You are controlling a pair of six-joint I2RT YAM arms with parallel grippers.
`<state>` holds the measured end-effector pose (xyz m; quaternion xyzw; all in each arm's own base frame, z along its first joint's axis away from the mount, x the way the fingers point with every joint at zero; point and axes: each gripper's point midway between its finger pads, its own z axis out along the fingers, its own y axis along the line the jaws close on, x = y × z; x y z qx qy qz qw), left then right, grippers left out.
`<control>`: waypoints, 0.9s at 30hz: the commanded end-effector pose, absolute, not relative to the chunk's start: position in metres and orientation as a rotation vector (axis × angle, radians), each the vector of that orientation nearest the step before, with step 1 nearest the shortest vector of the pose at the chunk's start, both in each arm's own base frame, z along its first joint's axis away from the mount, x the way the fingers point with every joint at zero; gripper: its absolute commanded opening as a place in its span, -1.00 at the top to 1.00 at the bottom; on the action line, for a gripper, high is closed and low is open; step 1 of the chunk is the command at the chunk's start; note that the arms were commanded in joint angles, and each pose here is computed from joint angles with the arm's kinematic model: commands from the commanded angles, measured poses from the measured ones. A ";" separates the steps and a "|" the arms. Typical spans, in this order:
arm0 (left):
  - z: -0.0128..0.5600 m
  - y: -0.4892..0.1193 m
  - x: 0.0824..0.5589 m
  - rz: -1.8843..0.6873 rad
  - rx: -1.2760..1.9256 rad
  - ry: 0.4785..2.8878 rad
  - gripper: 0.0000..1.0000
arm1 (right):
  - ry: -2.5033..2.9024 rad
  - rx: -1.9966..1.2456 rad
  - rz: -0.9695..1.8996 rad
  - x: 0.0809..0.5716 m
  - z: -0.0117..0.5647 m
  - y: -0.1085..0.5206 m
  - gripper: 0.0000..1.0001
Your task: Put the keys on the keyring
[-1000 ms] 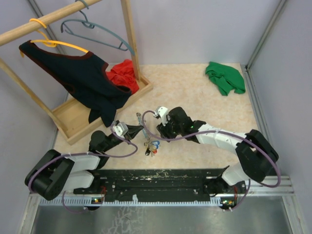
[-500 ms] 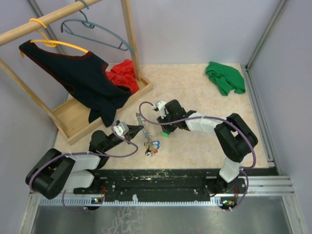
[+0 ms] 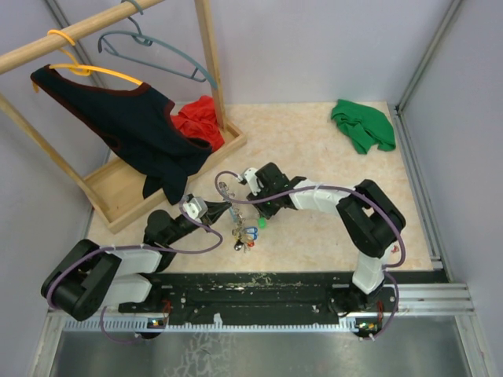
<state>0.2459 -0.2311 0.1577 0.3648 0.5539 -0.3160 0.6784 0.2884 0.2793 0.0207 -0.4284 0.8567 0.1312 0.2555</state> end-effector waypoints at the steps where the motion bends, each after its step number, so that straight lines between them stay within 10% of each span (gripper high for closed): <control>1: 0.170 -0.231 0.249 -0.698 0.812 1.198 1.00 | 2.392 -1.201 0.304 0.270 0.020 0.271 0.29; 12: 0.170 -0.233 0.248 -0.711 0.815 1.197 1.00 | 2.441 -1.170 0.400 0.239 0.008 0.280 0.36; 20: 0.170 -0.233 0.249 -0.715 0.814 1.196 1.00 | 2.446 -1.162 0.467 0.235 0.010 0.288 1.00; 27: 0.170 -0.233 0.249 -0.714 0.812 1.196 1.00 | 2.397 -1.099 0.225 0.257 0.044 0.260 1.00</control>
